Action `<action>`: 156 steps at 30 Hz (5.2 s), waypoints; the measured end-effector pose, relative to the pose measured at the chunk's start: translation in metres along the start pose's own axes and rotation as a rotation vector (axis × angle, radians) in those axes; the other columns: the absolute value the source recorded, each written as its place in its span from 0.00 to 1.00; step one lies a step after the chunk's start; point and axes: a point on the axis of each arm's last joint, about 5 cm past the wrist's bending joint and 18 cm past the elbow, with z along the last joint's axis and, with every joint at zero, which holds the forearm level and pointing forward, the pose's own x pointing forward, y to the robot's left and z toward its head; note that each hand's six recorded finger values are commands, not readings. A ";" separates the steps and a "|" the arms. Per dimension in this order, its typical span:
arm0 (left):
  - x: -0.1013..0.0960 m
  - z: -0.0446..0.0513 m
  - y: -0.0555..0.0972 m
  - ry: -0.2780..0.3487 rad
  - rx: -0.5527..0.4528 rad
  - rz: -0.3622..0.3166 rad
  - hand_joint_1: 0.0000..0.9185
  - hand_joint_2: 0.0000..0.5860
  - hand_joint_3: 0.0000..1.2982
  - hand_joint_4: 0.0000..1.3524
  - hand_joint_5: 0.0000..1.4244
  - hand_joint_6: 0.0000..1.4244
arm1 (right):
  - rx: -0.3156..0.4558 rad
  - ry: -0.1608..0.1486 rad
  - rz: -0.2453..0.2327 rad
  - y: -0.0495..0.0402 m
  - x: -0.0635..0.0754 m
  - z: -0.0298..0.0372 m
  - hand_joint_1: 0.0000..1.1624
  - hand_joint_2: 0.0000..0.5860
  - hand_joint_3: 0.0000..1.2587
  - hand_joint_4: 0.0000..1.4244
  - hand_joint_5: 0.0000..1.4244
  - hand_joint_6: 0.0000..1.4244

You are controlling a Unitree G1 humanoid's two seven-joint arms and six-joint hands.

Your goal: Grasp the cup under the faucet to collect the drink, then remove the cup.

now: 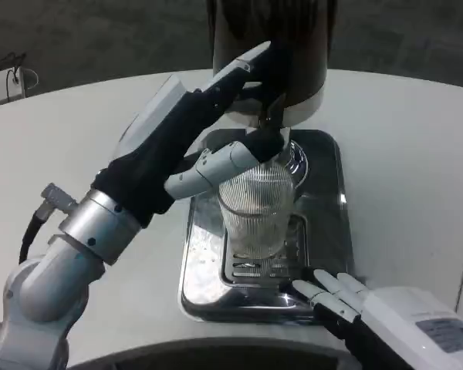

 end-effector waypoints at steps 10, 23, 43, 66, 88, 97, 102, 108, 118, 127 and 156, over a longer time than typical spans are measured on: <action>0.013 -0.0016 0.000 0.010 0.011 -0.100 0.00 0.09 0.10 0.07 0.15 0.20 | 0.010 0.006 -0.001 0.0002 0.000 -0.0003 0.42 0.78 0.08 0.00 0.00 0.00; 0.024 0.0032 0.007 -0.003 0.143 -0.234 0.00 0.09 0.08 0.04 0.12 0.16 | 0.041 0.015 0.001 0.0014 -0.001 -0.0018 0.41 0.79 0.08 0.00 0.00 0.00; 0.031 0.0072 0.006 -0.039 0.268 -0.316 0.00 0.05 0.06 0.02 0.09 0.13 | 0.368 0.076 -0.061 0.0019 -0.001 -0.0176 0.48 0.58 0.00 0.00 0.03 0.03; 0.032 0.0074 0.007 -0.044 0.281 -0.326 0.00 0.00 0.06 0.02 0.08 0.12 | 0.641 0.160 -0.315 0.0315 0.033 -0.0467 0.66 0.38 0.00 0.00 0.02 0.04; 0.034 0.0081 0.011 -0.043 0.285 -0.342 0.00 0.00 0.06 0.02 0.07 0.11 | 0.671 0.104 -0.329 0.0343 0.086 -0.0484 0.69 0.37 0.00 0.00 0.00 0.01; 0.035 0.0090 0.014 -0.041 0.299 -0.348 0.00 0.00 0.06 0.02 0.07 0.11 | 0.691 0.099 -0.344 0.0332 0.104 -0.0495 0.69 0.37 0.00 0.00 0.00 0.00; 0.035 0.0095 0.015 -0.041 0.299 -0.342 0.00 0.00 0.06 0.02 0.07 0.11 | 0.703 0.086 -0.345 0.0318 0.111 -0.0501 0.69 0.37 0.00 0.00 0.00 0.00; 0.031 0.0105 0.018 -0.041 0.281 -0.317 0.00 0.00 0.06 0.02 0.07 0.11 | 0.713 0.086 -0.345 0.0319 0.115 -0.0520 0.69 0.37 0.00 0.00 0.00 0.00; 0.017 0.0061 0.021 -0.027 0.228 -0.211 0.00 0.00 0.06 0.02 0.07 0.12 | 0.710 0.078 -0.352 0.0296 0.117 -0.0517 0.69 0.37 0.00 0.00 0.00 0.01; 0.007 0.0132 0.026 -0.057 0.204 -0.151 0.00 0.01 0.06 0.02 0.08 0.13 | 0.713 0.075 -0.343 0.0305 0.120 -0.0509 0.68 0.37 0.00 0.00 0.00 0.01; -0.106 0.0333 0.022 0.293 0.168 -0.084 0.00 0.03 0.05 0.00 0.04 0.11 | 0.743 0.013 -0.318 0.0315 0.139 -0.0446 0.68 0.38 0.00 0.00 0.00 0.02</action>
